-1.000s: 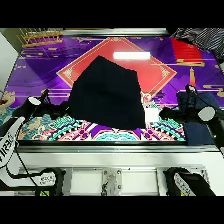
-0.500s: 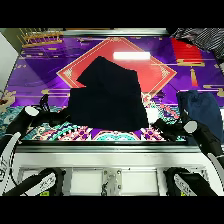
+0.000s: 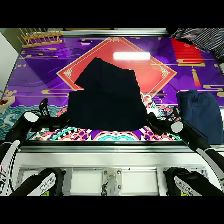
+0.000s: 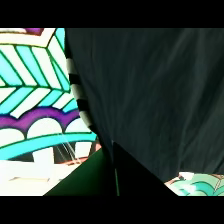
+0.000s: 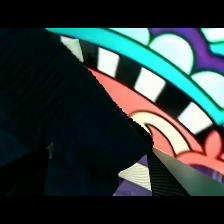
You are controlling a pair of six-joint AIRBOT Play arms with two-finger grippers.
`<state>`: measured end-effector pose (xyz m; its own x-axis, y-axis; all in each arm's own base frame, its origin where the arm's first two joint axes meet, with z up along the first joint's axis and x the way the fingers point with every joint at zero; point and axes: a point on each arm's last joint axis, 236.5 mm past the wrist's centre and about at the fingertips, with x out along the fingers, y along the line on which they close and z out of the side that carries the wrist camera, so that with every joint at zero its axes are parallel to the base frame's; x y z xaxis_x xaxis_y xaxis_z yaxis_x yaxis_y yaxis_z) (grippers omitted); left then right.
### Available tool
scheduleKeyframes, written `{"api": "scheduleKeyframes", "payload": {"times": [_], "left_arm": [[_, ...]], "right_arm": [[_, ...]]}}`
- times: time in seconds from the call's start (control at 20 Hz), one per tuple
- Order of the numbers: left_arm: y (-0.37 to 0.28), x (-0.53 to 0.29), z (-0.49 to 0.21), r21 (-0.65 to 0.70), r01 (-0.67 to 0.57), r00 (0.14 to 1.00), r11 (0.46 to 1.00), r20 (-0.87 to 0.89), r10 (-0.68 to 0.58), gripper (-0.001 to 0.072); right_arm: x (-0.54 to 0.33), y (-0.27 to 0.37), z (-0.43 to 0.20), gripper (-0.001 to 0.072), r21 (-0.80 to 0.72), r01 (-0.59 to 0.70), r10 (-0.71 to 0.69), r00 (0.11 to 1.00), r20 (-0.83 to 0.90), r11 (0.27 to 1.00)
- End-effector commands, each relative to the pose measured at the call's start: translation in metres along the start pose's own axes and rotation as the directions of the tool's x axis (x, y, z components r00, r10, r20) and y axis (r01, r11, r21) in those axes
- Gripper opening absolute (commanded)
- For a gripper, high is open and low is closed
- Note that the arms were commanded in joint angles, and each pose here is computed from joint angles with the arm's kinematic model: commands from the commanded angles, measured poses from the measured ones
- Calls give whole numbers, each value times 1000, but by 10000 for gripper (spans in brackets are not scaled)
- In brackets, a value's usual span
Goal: Fold the clothes and pants, and hang the long-sleeved shirts on hangers.
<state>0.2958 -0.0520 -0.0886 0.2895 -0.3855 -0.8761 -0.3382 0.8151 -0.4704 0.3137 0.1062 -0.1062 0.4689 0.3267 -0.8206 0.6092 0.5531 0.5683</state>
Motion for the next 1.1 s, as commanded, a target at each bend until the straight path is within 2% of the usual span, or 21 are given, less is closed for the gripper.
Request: {"api": "scheduleKeyframes", "payload": {"times": [0.0,0.05,0.1,0.2,0.3,0.35,0.4,0.6,0.7,0.8,0.85,0.95,1.05], "left_arm": [[0,0,-1,0,0,1000,1000,0,0,6],[0,0,-1,0,0,1000,1000,0,0,6],[0,0,-1,0,0,1000,1000,0,0,6],[0,0,-1,0,0,1000,1000,0,0,6],[0,0,0,0,0,1000,1000,2,0,6],[0,0,0,0,0,1000,1000,3,0,6],[0,0,0,0,0,1000,1000,3,0,6],[-6,-7,11,10,8,1000,1000,26,-9,6],[-27,-34,40,49,39,995,998,89,-44,6],[-67,-97,86,140,78,963,987,246,-111,6],[-93,-140,106,204,89,928,975,339,-155,6],[-151,-249,127,349,80,803,934,532,-268,5],[-204,-361,113,479,33,632,877,670,-390,6]], "right_arm": [[11,0,5,646,5,6,-6,1000,21,1000],[14,-3,3,585,7,18,-18,1000,13,1000],[17,-6,0,470,4,27,-27,1000,6,1000],[20,-7,-3,417,-21,35,-35,999,-2,999],[20,-4,-1,127,-103,29,-29,1000,3,994],[20,-1,2,41,-138,22,-21,1000,14,990],[19,4,6,19,-169,14,-10,1000,25,986],[8,30,22,18,-360,28,-13,999,45,933],[-16,61,39,18,-523,54,-14,997,80,850],[-68,112,67,18,-676,95,24,986,164,731],[-106,146,78,18,-740,102,79,975,207,665],[-187,207,84,18,-815,93,217,941,260,572],[-276,251,80,17,-839,72,358,882,307,540]]}}
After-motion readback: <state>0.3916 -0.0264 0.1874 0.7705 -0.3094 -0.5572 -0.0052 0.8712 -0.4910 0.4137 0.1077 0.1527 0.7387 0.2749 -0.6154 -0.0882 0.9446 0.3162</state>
